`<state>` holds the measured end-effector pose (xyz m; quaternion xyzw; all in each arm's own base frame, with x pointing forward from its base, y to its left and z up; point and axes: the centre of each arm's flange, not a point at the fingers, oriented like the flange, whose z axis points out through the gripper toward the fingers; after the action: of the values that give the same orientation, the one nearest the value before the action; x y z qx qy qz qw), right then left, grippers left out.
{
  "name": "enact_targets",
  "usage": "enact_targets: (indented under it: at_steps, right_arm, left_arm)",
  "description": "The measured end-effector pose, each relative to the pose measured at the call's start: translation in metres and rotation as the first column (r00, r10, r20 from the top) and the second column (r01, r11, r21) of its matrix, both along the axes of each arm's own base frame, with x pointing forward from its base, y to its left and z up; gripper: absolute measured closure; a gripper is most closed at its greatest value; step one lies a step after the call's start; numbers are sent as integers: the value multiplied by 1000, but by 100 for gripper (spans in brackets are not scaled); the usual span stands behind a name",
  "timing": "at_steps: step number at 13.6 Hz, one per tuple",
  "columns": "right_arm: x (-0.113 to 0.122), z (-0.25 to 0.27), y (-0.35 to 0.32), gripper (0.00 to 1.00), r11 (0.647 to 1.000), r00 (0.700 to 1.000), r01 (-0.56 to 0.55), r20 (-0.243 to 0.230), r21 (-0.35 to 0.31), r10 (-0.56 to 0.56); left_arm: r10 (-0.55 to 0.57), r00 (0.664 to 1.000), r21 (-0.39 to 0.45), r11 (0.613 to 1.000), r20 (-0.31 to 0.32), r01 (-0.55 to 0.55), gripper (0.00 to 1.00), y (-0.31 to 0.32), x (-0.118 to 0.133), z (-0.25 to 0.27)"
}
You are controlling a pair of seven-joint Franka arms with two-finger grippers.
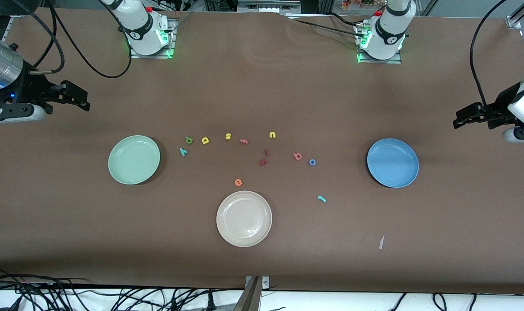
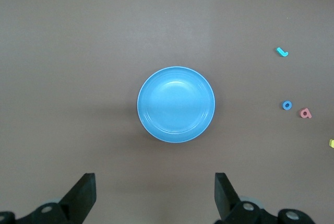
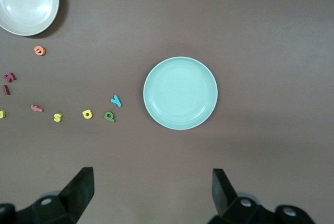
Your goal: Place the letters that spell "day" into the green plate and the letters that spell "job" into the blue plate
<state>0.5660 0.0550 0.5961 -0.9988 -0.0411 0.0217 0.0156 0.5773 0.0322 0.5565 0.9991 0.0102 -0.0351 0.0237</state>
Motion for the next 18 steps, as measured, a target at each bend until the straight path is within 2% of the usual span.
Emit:
enact_targets:
  at_steps: [18]
  right_arm:
    - [1, -2, 6, 0, 1000, 1000, -10, 2, 2, 10]
  left_arm:
    - [0, 1000, 0, 1000, 0, 0, 0, 0, 0, 0]
